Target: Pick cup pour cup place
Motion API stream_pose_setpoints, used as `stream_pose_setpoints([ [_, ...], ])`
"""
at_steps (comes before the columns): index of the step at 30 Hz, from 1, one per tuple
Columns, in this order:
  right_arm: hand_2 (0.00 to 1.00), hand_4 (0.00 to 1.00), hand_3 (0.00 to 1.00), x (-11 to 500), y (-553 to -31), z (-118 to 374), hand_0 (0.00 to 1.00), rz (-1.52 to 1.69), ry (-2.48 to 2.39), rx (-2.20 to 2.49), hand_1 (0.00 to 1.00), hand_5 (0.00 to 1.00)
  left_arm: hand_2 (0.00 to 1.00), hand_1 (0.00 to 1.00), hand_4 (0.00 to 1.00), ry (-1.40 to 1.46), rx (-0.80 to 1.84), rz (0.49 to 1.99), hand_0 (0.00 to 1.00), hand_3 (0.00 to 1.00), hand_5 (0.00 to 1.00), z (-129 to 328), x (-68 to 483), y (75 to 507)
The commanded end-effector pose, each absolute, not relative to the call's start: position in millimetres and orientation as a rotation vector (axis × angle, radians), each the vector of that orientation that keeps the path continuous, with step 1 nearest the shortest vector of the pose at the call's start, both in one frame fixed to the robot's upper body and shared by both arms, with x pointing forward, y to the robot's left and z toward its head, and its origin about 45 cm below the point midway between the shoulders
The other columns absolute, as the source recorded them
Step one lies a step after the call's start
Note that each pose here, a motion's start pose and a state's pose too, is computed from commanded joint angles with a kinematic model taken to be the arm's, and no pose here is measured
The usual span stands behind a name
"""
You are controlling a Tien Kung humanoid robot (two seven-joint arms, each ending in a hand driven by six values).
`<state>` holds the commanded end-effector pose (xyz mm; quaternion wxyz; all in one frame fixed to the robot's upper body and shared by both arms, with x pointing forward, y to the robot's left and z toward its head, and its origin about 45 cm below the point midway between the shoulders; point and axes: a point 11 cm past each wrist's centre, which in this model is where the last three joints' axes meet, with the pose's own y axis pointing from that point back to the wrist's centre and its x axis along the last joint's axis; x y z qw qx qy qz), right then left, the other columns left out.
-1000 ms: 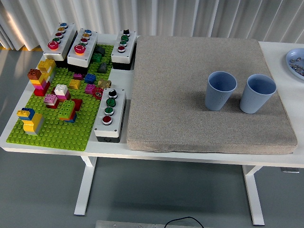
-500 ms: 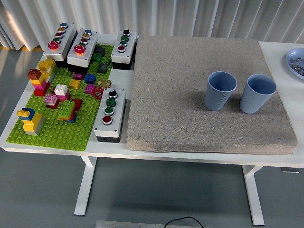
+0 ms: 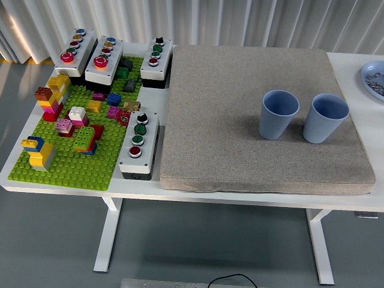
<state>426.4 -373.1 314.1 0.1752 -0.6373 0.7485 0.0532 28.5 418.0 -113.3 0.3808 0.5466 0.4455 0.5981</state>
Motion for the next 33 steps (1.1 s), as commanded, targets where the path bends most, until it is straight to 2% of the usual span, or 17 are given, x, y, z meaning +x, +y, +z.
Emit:
stream_pose_setpoints([
  [8,0.832,0.709,0.804,426.5,-374.9,316.4,0.862,0.143,2.123,-1.798,0.805,0.848,0.821,0.775,0.505,1.138,1.394,1.528,0.732,0.683,0.96,-113.4,28.9,417.9],
  [9,0.833,0.68,0.804,426.5,-375.2,316.7,0.862,0.143,2.123,-1.797,0.806,0.798,0.821,0.776,0.505,1.137,1.393,1.529,0.731,0.684,0.96,-113.3,29.5,417.8],
  [33,0.836,0.674,0.801,426.4,-378.6,320.2,0.866,0.132,2.128,-1.781,0.81,0.789,0.821,0.776,0.503,1.143,1.389,1.532,0.725,0.684,0.96,-113.3,31.8,417.1],
])
